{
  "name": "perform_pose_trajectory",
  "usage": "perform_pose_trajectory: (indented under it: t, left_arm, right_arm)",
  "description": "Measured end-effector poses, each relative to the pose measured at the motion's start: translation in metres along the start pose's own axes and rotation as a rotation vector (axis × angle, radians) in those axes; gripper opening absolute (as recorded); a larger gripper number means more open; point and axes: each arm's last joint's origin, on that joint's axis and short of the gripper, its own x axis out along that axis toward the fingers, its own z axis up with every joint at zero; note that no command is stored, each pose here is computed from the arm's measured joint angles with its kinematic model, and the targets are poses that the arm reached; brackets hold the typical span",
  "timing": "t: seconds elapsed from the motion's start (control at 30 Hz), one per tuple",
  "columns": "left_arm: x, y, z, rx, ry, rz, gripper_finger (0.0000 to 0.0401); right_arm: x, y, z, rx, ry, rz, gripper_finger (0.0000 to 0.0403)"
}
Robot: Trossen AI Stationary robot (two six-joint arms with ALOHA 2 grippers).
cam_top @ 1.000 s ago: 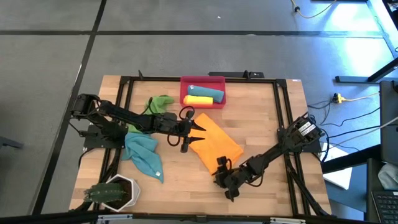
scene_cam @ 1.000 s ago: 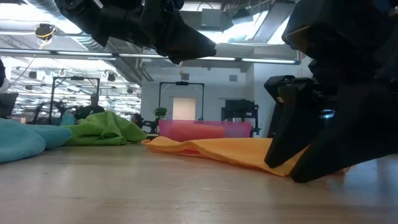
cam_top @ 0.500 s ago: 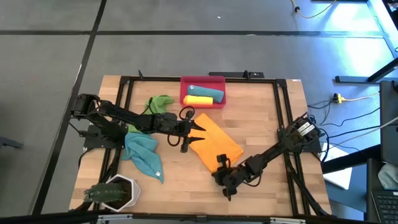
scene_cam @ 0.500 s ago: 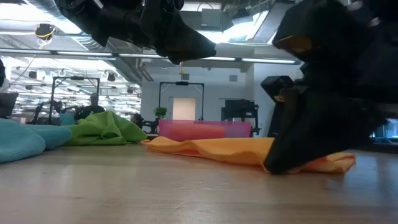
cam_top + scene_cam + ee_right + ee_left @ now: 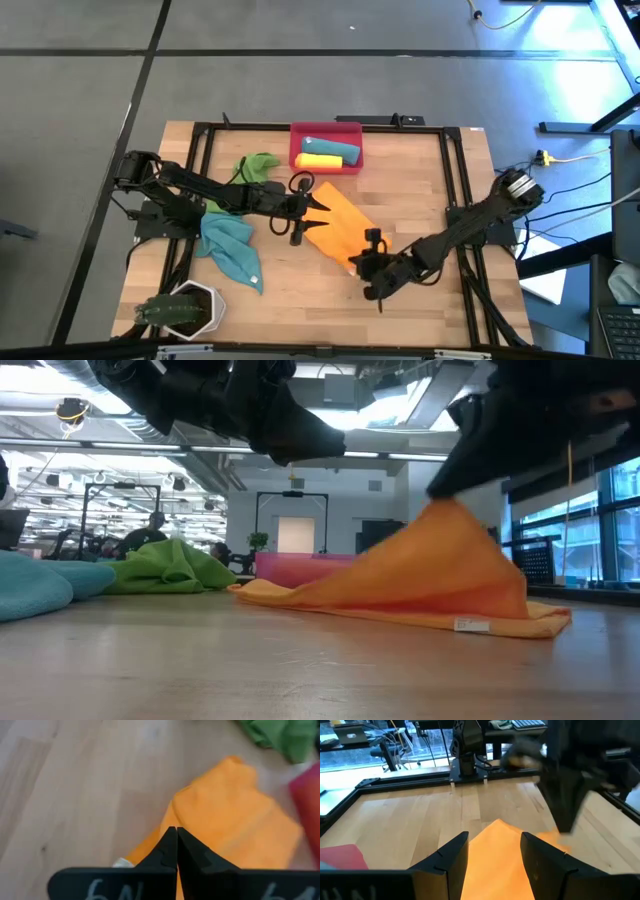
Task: Roll microfiber towels into tight, uniform cylinder then place into a basket
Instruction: Roll the orange microfiber cloth
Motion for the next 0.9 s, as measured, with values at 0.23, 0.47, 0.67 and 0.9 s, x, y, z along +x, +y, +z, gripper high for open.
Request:
perform_pose_trajectory:
  t: [0.23,0.47,0.67,0.9]
  left_arm:
    - [-0.001,-0.001,-0.009,-0.009,0.093,-0.013,0.0172]
    - [-0.012,-0.002,-0.029,-0.004,0.397,-0.026,0.0193]
    - [-0.020,-0.004,-0.044,-0.017,0.574,-0.051,0.0201]
    - [-0.022,-0.005,-0.051,0.050,0.653,0.002,0.0202]
  right_arm:
    - [-0.030,-0.031,-0.002,0.034,0.054,-0.138,0.0001]
    - [-0.035,-0.053,-0.002,0.059,0.095,-0.182,0.0000]
    - [-0.032,-0.061,-0.003,0.066,0.120,-0.203,0.0000]
    - [-0.032,-0.060,-0.003,0.061,0.122,-0.194,0.0000]
